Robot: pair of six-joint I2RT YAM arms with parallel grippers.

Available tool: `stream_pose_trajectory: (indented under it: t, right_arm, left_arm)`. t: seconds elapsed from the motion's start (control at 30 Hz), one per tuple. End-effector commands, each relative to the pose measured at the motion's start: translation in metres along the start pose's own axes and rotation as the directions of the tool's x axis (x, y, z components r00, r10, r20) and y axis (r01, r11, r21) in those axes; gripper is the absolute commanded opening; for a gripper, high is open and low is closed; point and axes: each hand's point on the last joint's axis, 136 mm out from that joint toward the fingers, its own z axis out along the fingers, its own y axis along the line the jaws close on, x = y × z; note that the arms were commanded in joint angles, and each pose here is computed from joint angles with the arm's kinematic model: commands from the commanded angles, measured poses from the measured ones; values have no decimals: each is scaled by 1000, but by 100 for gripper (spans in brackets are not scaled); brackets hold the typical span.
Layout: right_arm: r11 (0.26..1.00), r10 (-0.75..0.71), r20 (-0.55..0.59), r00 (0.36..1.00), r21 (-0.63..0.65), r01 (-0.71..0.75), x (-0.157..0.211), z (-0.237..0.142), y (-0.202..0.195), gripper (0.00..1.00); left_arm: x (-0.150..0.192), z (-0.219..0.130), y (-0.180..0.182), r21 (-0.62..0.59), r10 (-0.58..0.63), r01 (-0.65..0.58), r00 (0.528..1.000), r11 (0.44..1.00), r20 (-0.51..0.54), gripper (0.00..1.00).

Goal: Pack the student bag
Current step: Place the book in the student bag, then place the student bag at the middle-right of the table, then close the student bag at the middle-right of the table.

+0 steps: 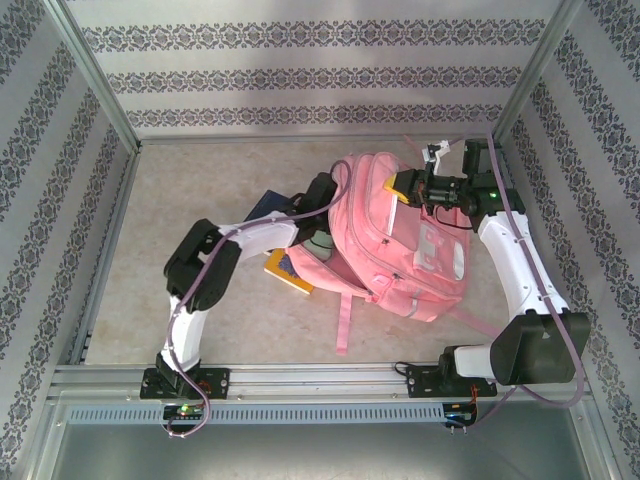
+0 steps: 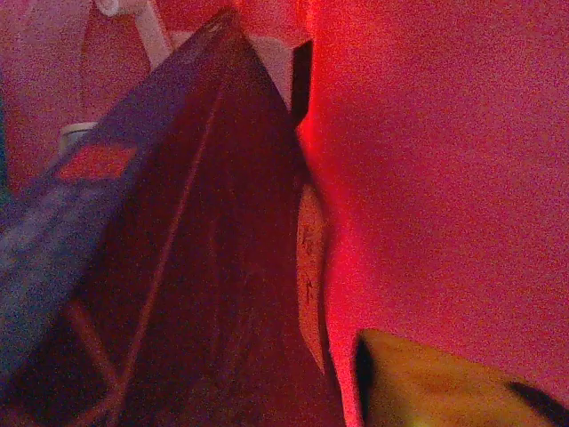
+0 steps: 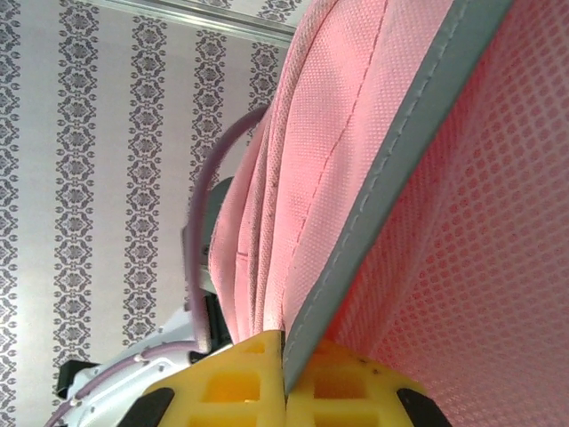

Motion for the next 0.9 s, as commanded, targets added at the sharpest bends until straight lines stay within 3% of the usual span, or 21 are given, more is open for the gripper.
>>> stream_pose_trajectory:
  t: [0.0, 0.2, 0.37, 0.5, 0.6, 0.7, 0.87]
  right_arm:
    - [978, -165, -7, 986, -130, 163, 8, -9, 50, 0]
    - [980, -179, 15, 984, -86, 180, 6, -12, 44, 0]
    - [979, -206, 39, 978, -3, 206, 6, -16, 32, 0]
    - [975, -218, 39, 975, 40, 216, 8, -16, 23, 0]
    - [970, -229, 38, 973, 89, 225, 9, -17, 14, 0]
    - [942, -255, 41, 966, 234, 239, 7, -20, -9, 0]
    - [794, -305, 36, 952, 561, 233, -9, -32, -61, 0]
  left_arm:
    - [7, 17, -29, 65, 54, -52, 998, 997, -28, 60]
    - [5, -3, -34, -28, 103, -104, 995, 994, -10, 75]
    - [1, -49, -26, -150, 134, -128, 990, 980, 37, 82]
    - [-3, -85, -23, -163, 127, -110, 987, 980, 97, 96]
    - [-3, -107, -22, -175, 122, -99, 984, 980, 129, 100]
    - [1, -131, -10, -250, 119, -75, 979, 965, 166, 100]
    - [-1, -190, 16, -409, 139, 4, 938, 912, 318, 99]
